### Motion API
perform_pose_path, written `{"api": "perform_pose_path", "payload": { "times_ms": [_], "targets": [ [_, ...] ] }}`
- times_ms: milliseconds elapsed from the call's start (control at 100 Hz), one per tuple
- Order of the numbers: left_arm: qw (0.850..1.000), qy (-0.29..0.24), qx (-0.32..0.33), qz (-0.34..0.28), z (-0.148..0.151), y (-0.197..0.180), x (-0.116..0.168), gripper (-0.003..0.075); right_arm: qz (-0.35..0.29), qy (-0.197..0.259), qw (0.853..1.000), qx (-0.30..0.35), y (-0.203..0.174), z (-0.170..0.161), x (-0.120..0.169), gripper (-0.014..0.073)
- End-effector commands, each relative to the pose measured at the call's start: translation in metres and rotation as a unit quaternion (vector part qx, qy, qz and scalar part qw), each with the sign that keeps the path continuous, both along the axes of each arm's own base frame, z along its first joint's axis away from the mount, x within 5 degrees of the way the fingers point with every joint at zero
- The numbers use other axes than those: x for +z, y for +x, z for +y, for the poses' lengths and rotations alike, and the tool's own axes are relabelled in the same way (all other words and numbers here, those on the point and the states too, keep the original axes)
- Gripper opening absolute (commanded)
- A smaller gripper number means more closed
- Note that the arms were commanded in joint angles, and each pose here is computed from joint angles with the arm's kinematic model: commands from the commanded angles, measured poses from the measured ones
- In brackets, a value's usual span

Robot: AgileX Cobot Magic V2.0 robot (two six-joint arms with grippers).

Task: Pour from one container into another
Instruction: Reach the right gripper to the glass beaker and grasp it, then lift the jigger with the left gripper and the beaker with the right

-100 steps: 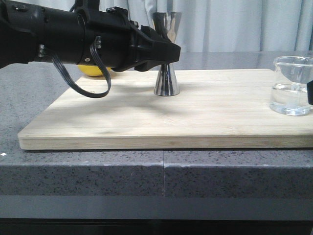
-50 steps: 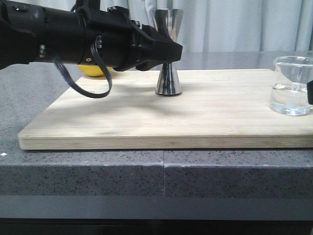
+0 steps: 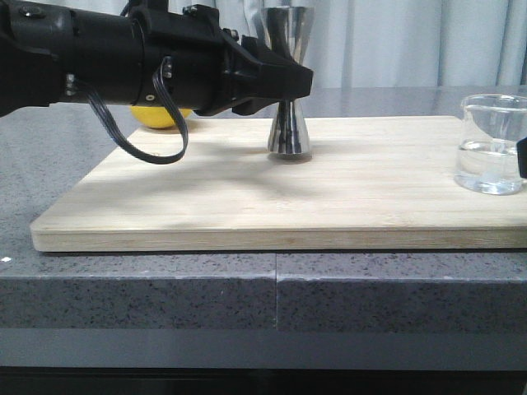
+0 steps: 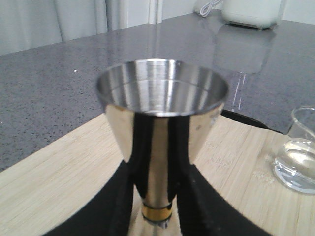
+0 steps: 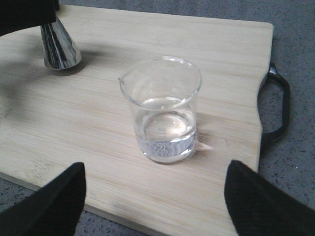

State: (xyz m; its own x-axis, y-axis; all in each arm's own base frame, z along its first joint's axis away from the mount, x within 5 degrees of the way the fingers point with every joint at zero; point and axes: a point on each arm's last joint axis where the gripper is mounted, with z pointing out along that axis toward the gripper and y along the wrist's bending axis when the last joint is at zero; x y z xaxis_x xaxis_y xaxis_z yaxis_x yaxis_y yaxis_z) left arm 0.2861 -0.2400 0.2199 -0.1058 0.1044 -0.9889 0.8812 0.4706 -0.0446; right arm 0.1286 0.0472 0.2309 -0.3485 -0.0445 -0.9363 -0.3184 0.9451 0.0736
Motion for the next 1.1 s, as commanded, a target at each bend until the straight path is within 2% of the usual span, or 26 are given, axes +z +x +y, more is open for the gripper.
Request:
{"api": "perform_pose_path", "payload": {
  "times_ms": [0,360,550,900,1090],
  "targets": [
    [0.997,-0.064,-0.014,-0.036,-0.002,-0.002,0.032,0.0132,-0.051,0.011,0.999,0.005,0.005,0.002,0.015,0.0526],
    [0.995,-0.086,-0.037,-0.038,-0.003,-0.006,0.036,0.0132,-0.056,-0.003,0.998,0.012,0.008,0.004,0.014,0.0526],
    [0.995,-0.074,-0.062,-0.037,-0.004,-0.012,0.037,0.0132,-0.05,-0.006,0.999,0.015,0.017,0.008,0.008,0.0526],
    [0.991,-0.089,-0.073,-0.064,0.0,-0.02,0.057,0.0132,-0.066,-0.003,0.997,0.026,0.036,0.017,-0.001,0.0526],
    [0.991,-0.089,-0.079,-0.057,-0.001,-0.021,0.057,0.0132,-0.087,0.0,0.996,0.03,0.04,0.019,0.0,0.0526]
  ]
}}
